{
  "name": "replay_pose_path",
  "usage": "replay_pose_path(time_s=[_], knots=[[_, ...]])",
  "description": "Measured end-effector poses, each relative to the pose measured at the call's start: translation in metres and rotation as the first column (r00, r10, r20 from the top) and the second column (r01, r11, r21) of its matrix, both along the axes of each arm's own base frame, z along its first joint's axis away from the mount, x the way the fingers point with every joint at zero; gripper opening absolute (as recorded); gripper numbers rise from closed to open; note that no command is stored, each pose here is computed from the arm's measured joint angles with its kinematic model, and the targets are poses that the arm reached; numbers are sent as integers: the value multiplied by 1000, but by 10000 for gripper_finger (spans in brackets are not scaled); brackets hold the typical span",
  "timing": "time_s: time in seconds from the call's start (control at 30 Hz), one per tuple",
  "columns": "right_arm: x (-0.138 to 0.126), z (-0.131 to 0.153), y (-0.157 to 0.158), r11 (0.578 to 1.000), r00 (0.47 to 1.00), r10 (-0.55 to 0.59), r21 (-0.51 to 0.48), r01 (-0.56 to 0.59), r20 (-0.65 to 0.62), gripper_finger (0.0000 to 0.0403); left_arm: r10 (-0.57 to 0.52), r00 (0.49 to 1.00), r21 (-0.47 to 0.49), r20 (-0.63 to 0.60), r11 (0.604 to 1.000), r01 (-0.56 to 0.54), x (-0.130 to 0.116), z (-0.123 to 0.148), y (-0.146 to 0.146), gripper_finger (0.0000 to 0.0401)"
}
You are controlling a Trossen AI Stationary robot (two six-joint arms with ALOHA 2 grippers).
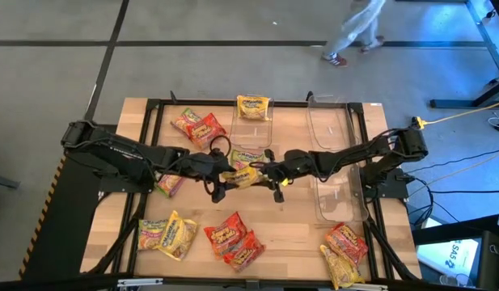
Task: Sort Maruchan noodles
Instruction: Put the yellow noodle pack into the top left transparent bin
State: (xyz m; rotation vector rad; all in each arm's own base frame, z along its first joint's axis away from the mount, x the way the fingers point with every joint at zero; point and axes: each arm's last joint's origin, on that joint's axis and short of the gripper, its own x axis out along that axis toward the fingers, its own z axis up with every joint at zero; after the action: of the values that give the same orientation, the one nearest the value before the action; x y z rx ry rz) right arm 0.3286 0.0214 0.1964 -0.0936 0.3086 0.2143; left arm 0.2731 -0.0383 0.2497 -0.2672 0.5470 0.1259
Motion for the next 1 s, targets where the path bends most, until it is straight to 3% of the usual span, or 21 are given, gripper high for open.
replay_pose_path(time_s=[0.57,0.83,1.0], knots=[[2,8,0,1000,996,-1,-12,2,91,96,36,999,43,-3,998,-36,-4,3,2,247],[4,17,0,1000,983,-14,-24,19,186,98,23,999,19,48,1000,-24,-12,16,3,250],[8,22,-2,996,977,-54,-58,67,206,95,30,997,20,71,999,-31,-11,18,2,272]])
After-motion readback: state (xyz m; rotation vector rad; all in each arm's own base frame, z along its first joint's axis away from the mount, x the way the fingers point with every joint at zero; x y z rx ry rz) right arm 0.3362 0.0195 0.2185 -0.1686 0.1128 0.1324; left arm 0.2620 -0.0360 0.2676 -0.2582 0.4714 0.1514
